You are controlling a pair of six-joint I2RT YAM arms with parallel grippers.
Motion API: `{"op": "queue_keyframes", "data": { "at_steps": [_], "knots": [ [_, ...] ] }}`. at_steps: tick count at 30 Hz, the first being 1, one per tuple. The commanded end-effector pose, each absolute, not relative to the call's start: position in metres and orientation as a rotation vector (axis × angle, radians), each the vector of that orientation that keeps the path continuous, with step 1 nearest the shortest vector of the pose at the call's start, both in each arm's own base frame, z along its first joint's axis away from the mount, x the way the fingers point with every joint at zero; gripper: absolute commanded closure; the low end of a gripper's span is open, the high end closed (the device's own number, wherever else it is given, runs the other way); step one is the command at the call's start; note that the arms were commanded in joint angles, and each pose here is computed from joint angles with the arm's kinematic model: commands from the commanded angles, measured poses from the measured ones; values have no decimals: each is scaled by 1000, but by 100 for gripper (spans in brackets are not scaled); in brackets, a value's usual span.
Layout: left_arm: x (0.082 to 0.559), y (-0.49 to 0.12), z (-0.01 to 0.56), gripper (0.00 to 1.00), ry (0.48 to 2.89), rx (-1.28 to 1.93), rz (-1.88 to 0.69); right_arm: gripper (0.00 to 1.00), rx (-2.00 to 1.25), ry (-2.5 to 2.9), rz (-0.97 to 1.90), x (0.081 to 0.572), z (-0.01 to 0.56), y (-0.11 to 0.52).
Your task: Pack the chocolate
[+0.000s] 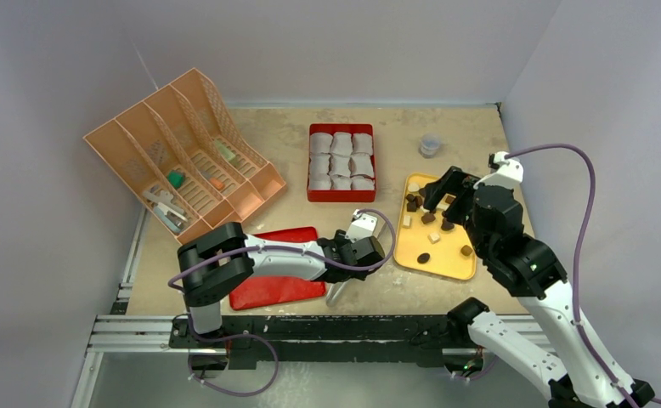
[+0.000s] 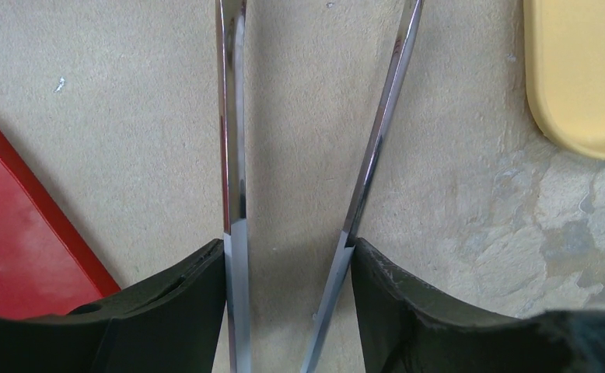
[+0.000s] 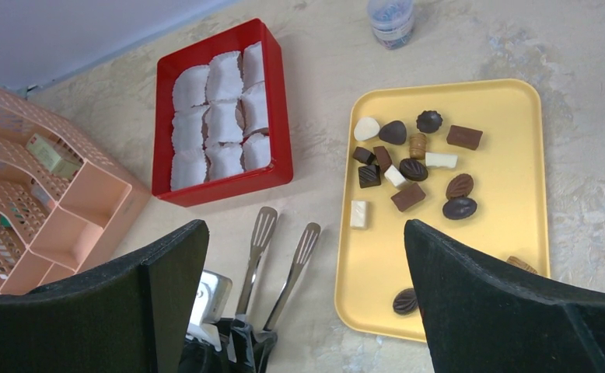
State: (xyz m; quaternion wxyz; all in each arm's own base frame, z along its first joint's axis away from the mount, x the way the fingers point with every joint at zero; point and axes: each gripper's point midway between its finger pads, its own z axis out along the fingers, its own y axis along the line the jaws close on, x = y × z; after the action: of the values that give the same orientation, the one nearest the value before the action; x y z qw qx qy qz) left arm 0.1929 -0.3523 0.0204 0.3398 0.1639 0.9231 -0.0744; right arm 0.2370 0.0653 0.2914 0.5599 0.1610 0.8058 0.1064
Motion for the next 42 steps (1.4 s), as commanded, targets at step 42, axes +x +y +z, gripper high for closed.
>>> {"op": "queue_keyframes", "data": {
  "at_steps": [42],
  "knots": [
    [183,-375,63,53,2369,529,-355,4,429,1896,344,234,282,73]
  ]
}}
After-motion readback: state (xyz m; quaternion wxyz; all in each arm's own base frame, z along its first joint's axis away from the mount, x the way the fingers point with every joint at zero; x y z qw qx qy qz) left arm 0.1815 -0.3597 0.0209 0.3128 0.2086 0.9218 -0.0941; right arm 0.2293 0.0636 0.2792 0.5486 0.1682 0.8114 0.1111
